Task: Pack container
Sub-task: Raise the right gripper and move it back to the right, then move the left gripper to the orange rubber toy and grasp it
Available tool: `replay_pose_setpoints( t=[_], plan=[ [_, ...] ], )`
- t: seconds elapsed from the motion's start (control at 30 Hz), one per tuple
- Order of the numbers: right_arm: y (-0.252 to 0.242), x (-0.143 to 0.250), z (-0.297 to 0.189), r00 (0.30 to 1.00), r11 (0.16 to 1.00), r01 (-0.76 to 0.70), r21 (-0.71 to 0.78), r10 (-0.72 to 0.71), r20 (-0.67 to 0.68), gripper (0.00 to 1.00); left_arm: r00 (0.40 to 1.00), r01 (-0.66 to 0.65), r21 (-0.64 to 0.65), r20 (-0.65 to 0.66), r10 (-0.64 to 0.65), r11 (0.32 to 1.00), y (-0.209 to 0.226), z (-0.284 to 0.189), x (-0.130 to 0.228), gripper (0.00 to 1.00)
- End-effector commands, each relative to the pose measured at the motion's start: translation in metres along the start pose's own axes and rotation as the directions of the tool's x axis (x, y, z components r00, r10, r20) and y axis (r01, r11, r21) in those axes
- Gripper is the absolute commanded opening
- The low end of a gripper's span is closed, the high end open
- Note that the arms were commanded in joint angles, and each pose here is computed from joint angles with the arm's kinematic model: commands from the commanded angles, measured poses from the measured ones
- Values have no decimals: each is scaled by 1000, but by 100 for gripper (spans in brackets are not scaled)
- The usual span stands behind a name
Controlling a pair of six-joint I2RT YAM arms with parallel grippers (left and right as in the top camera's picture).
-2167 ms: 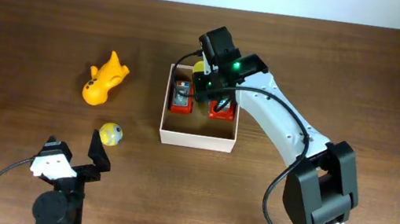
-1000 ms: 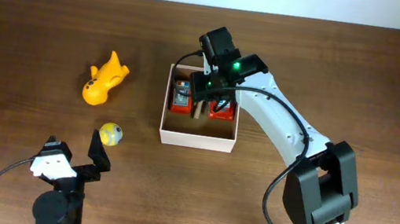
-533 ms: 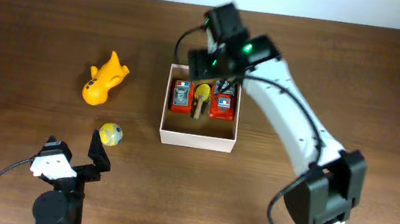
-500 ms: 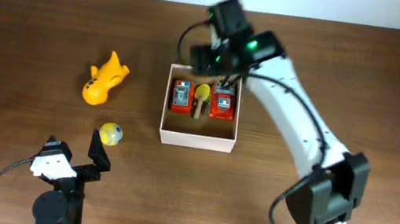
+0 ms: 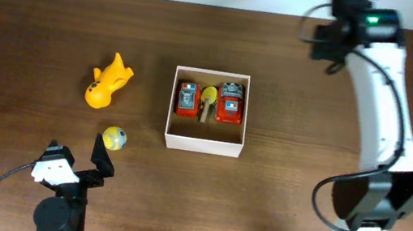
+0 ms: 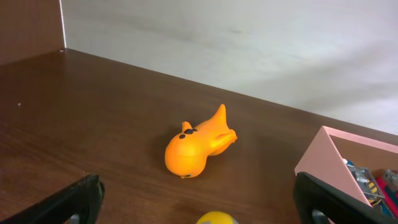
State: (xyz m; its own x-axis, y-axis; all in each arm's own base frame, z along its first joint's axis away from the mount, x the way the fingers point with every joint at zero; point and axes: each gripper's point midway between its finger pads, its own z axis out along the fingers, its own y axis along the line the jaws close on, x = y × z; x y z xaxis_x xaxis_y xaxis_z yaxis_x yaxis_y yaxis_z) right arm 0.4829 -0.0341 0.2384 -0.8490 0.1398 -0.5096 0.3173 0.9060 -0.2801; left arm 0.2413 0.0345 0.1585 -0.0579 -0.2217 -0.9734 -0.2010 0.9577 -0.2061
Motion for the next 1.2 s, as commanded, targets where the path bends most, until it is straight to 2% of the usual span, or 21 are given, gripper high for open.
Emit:
replay_pose_setpoints(
  t=[0.0, 0.3, 0.8, 0.87, 1.03, 1.1, 1.17],
  plan=[
    [-37, -1, 11, 997, 997, -74, 36, 75, -21, 99, 1000, -19, 3, 1, 19, 1000, 0, 0, 1, 99],
    [-90, 0, 35, 975, 977, -211, 12, 211, -65, 99, 1000, -19, 3, 1, 19, 1000, 0, 0, 1, 99],
    [-97, 0, 39, 968, 971, -240, -13, 239, -73, 99, 1000, -19, 4, 4, 19, 1000, 0, 0, 1, 99],
    [-97, 0, 39, 968, 971, -240, -13, 238, -73, 99, 1000, -11, 14, 24, 11, 1000, -2, 0, -5, 99],
    [-97, 0, 39, 968, 971, -240, -13, 239, -73, 99, 995, -13, 154, 103, -3, 988, -29, -6, -34, 99],
    [-97, 0, 39, 968, 971, -240, -13, 238, -73, 99, 997, -15, 139, 76, 5, 990, -30, -10, -45, 99],
    [-97, 0, 39, 968, 971, -240, -13, 238, -73, 99, 997, -80, 119, 29, 77, 990, -31, -15, -58, 99]
  ],
)
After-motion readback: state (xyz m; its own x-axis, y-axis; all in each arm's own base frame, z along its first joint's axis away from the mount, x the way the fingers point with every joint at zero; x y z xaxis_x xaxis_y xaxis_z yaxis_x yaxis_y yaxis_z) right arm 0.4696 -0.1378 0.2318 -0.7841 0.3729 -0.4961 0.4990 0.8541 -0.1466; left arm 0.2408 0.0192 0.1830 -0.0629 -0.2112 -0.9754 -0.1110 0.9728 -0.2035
